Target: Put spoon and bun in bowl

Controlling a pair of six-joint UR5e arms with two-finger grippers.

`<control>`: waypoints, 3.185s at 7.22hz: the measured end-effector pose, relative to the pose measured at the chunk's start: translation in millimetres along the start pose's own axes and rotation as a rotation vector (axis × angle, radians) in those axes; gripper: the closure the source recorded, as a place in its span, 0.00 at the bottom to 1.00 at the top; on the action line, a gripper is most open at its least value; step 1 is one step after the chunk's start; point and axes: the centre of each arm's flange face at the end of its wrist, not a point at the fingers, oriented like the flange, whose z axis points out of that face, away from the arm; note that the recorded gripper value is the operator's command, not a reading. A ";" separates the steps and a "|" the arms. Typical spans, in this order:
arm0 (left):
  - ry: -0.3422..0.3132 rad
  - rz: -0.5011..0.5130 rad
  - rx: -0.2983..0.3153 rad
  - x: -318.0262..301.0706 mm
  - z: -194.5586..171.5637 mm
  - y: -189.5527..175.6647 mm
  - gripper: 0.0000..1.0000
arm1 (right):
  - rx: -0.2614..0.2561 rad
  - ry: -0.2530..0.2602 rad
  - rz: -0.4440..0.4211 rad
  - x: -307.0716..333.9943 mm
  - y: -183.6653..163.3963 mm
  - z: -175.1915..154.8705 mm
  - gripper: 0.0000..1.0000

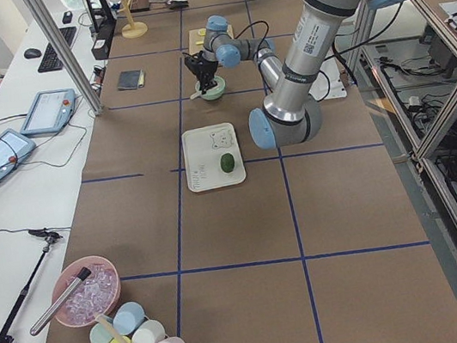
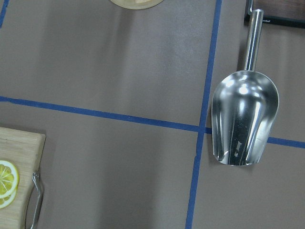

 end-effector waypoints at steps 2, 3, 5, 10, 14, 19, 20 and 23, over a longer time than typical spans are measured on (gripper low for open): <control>-0.006 0.016 0.001 5.7 1.8 6.5 0.00 | -0.001 0.000 0.002 0.8 0.5 0.2 0.00; -0.007 0.047 0.001 4.9 2.2 6.7 0.00 | -0.001 0.000 0.002 1.3 0.5 0.5 0.00; -0.002 0.112 -0.001 1.2 0.2 5.8 0.00 | -0.001 0.000 0.001 0.9 -0.1 0.7 0.00; 0.036 0.696 -0.135 -95.5 -78.1 -160.9 0.00 | 0.122 -0.058 0.012 -55.2 -11.3 -11.2 0.00; -0.078 0.928 -0.245 -308.5 -92.5 -423.6 0.00 | 0.146 -0.193 0.010 -174.2 -14.9 20.2 0.00; 0.028 0.766 -0.272 -592.8 -132.1 -488.3 0.00 | -0.049 -0.110 -0.015 -343.3 -1.7 44.8 0.00; 0.019 0.756 -0.273 -608.9 -127.2 -486.8 0.00 | -0.062 -0.091 0.011 -368.5 6.7 62.7 0.00; 0.003 0.757 -0.271 -618.6 -123.1 -486.8 0.00 | -0.025 -0.034 0.028 -444.3 17.6 113.1 0.00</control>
